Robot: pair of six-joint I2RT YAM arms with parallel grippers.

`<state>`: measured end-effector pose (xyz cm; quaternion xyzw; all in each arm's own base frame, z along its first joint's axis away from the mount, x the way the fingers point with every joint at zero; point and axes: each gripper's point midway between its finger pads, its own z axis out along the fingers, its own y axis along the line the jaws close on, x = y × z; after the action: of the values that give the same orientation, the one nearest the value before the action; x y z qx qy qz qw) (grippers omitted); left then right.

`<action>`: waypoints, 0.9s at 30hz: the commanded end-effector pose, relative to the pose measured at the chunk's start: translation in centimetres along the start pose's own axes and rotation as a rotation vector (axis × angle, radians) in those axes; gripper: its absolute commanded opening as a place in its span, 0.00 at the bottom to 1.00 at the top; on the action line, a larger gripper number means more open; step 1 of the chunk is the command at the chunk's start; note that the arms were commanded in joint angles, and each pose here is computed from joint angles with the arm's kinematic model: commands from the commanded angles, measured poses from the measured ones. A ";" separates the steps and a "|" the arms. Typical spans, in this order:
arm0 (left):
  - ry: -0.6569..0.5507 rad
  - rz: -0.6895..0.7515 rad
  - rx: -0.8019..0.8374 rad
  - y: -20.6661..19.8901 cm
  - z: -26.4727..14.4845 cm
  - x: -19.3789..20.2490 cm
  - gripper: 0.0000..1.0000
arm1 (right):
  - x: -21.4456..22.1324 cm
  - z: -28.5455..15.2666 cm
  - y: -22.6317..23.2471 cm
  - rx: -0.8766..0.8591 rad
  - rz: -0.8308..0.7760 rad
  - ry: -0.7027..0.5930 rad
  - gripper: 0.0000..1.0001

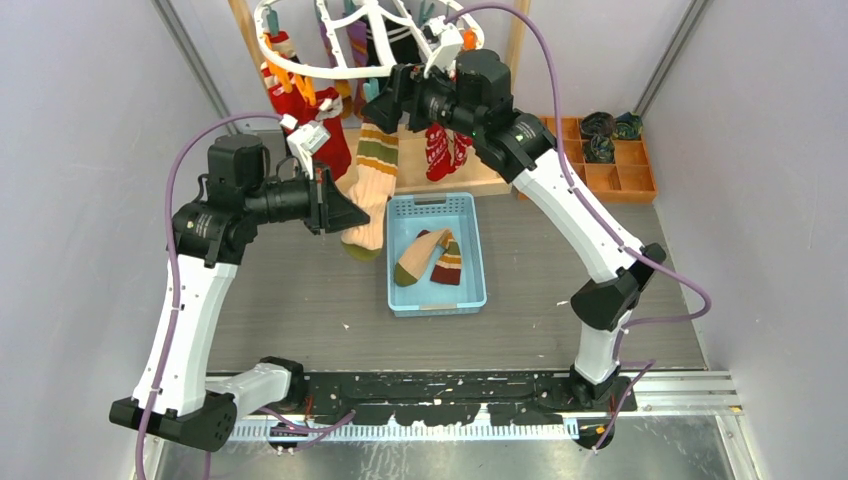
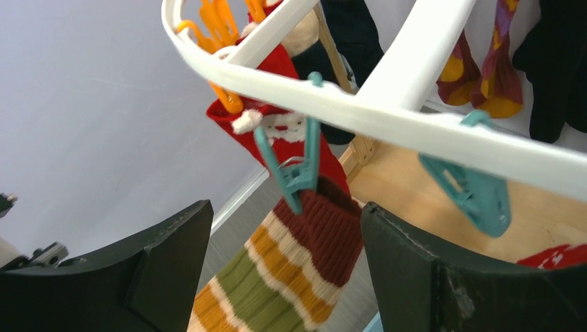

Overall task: Remove the socks clipped to the hanger
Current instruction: Remove the sock from the hanger.

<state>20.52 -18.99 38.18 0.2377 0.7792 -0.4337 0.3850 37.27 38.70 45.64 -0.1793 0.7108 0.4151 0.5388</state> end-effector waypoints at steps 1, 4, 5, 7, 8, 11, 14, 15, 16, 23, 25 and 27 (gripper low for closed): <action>-0.035 0.027 0.047 -2.2 -1.1 -1.0 0.00 | -3.4 1.0 0.5 -0.082 0.012 -0.114 0.82; -0.038 0.029 0.046 -2.4 -1.3 -1.1 0.00 | -3.6 1.7 0.5 -0.106 0.034 -0.131 0.80; -0.040 0.030 0.046 -2.5 -1.3 -1.2 0.00 | -3.7 1.8 0.7 -0.115 0.045 -0.139 0.78; -0.040 0.030 0.046 -2.5 -1.3 -1.2 0.00 | -3.9 2.1 0.9 -0.131 0.059 -0.153 0.76; -0.040 0.030 0.046 -2.5 -1.3 -1.3 0.00 | -4.1 2.2 1.0 -0.137 0.062 -0.162 0.75; -0.040 0.028 0.046 -2.5 -1.3 -1.4 0.00 | -4.6 2.5 1.2 -0.156 0.091 -0.193 0.72; -0.039 0.018 0.044 -2.4 -1.2 -1.5 0.00 | -5.1 2.9 1.3 -0.164 0.122 -0.227 0.70; -0.038 0.013 0.044 -2.3 -1.1 -1.5 0.00 | -5.4 2.9 1.4 -0.167 0.130 -0.240 0.69; -0.036 0.010 0.044 -2.3 -1.1 -1.5 0.00 | -5.5 3.0 1.4 -0.169 0.137 -0.249 0.68; -0.038 0.010 0.039 -2.2 -1.0 -1.6 0.00 | -5.1 3.5 1.1 -0.146 0.144 -0.257 0.57; -0.037 0.010 0.039 -2.2 -1.0 -1.5 0.00 | -5.1 3.5 1.0 -0.140 0.142 -0.260 0.53; -0.037 0.009 0.039 -2.2 -1.0 -1.5 0.00 | -5.2 3.5 1.1 -0.135 0.134 -0.267 0.49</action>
<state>20.11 -19.07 39.19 0.2313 0.7770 -0.4416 0.3843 40.64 41.64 47.42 -0.1193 0.6523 0.5103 0.5476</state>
